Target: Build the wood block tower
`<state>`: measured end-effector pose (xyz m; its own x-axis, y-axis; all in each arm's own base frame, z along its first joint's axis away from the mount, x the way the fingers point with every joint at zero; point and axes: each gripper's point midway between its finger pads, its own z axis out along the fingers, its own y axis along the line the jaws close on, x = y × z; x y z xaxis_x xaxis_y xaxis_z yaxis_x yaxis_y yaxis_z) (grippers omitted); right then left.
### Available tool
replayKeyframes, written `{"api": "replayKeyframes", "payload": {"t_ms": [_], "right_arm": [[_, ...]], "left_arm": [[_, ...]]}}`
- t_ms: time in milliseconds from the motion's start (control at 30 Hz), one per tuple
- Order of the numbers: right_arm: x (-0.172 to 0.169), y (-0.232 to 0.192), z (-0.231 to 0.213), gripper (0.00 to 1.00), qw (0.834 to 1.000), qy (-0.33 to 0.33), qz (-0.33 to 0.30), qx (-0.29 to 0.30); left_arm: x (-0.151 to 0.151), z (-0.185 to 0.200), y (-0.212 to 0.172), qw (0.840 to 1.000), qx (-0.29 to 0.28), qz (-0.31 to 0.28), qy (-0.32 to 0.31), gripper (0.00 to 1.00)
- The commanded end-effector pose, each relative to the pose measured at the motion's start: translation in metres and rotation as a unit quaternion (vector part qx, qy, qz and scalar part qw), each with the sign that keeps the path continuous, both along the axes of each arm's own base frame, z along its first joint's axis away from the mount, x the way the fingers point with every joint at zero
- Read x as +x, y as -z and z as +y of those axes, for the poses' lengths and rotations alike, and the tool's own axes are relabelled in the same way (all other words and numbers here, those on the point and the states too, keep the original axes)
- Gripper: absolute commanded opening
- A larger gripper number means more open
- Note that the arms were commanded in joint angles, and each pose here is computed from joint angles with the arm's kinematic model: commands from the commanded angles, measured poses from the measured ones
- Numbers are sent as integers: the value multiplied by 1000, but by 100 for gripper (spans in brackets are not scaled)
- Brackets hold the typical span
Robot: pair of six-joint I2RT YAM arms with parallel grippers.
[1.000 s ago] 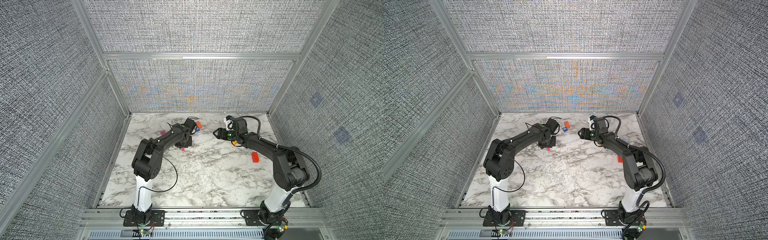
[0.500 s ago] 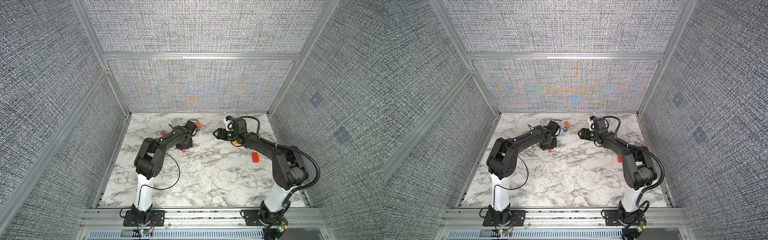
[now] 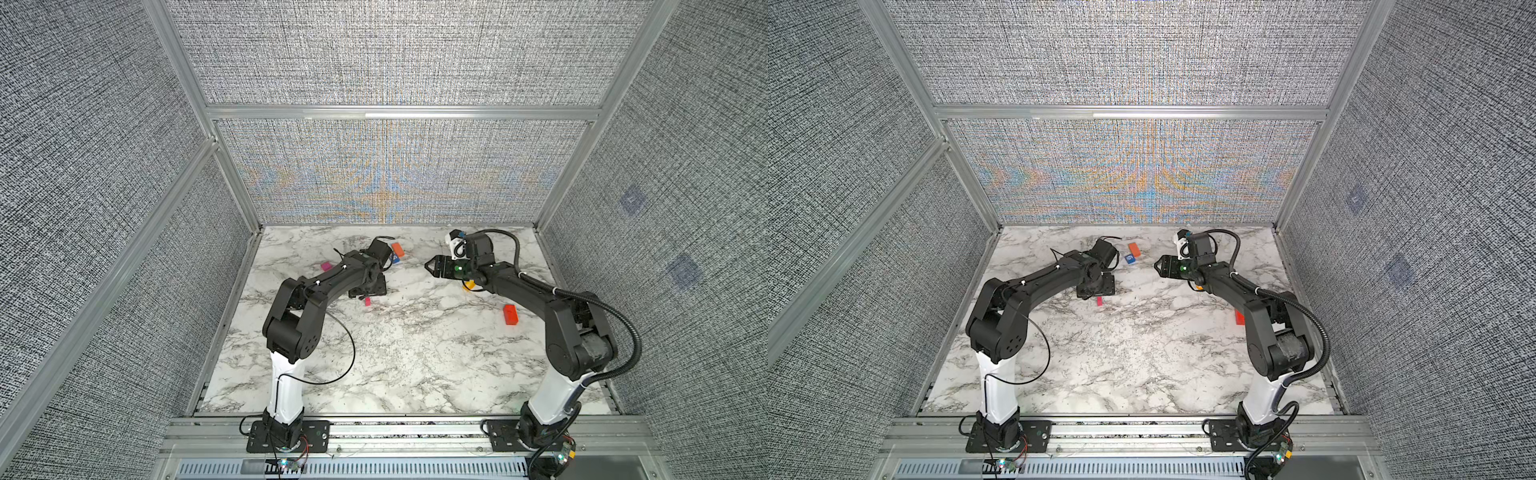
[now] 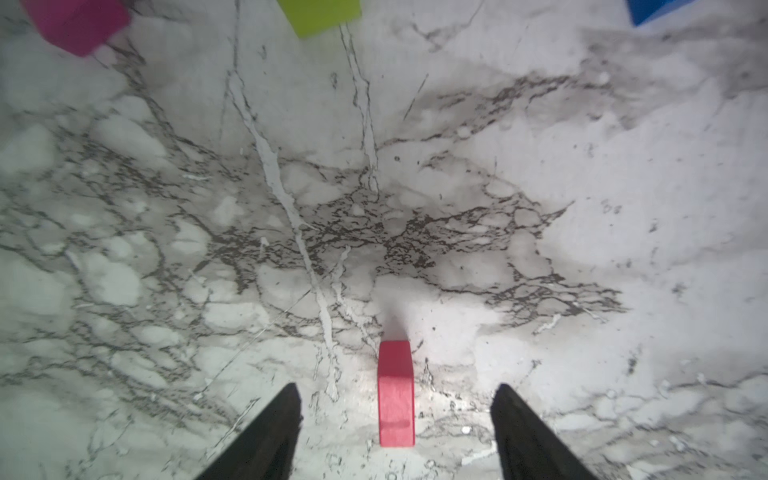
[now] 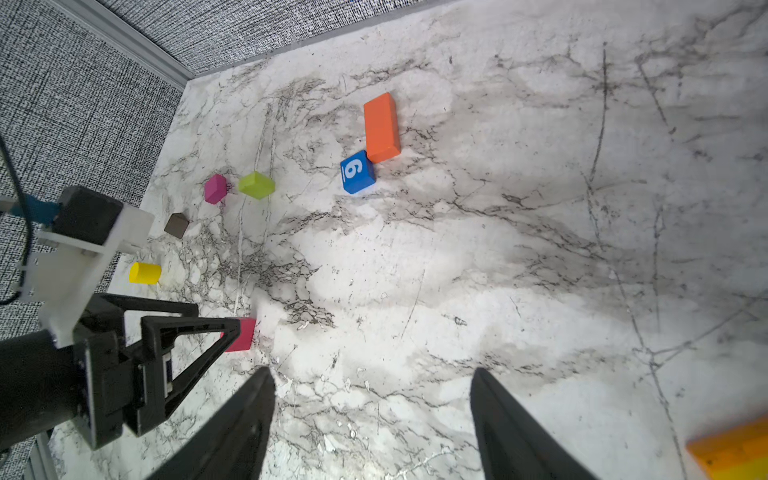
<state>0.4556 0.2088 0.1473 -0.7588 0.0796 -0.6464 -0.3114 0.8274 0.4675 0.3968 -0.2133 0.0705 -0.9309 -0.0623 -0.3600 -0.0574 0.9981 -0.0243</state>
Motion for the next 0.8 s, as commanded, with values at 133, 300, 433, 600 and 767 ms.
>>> {"api": "replayKeyframes", "payload": {"t_ms": [133,300,433,600,767], "right_arm": [[2,11,9,73,996,-34,61,-63],[18,20,33,73,989,-65,35,-125],[32,40,53,72,982,-109,47,-144],[51,49,75,64,974,-138,41,-175],[68,60,88,63,968,-147,33,-201]], "left_arm": [[-1,8,-44,998,-39,-38,13,99],[8,8,-60,988,-138,-62,14,99],[18,16,-70,983,-163,-86,13,99],[30,20,-72,980,-165,-108,13,99],[33,26,-69,979,-164,-122,9,99]]}}
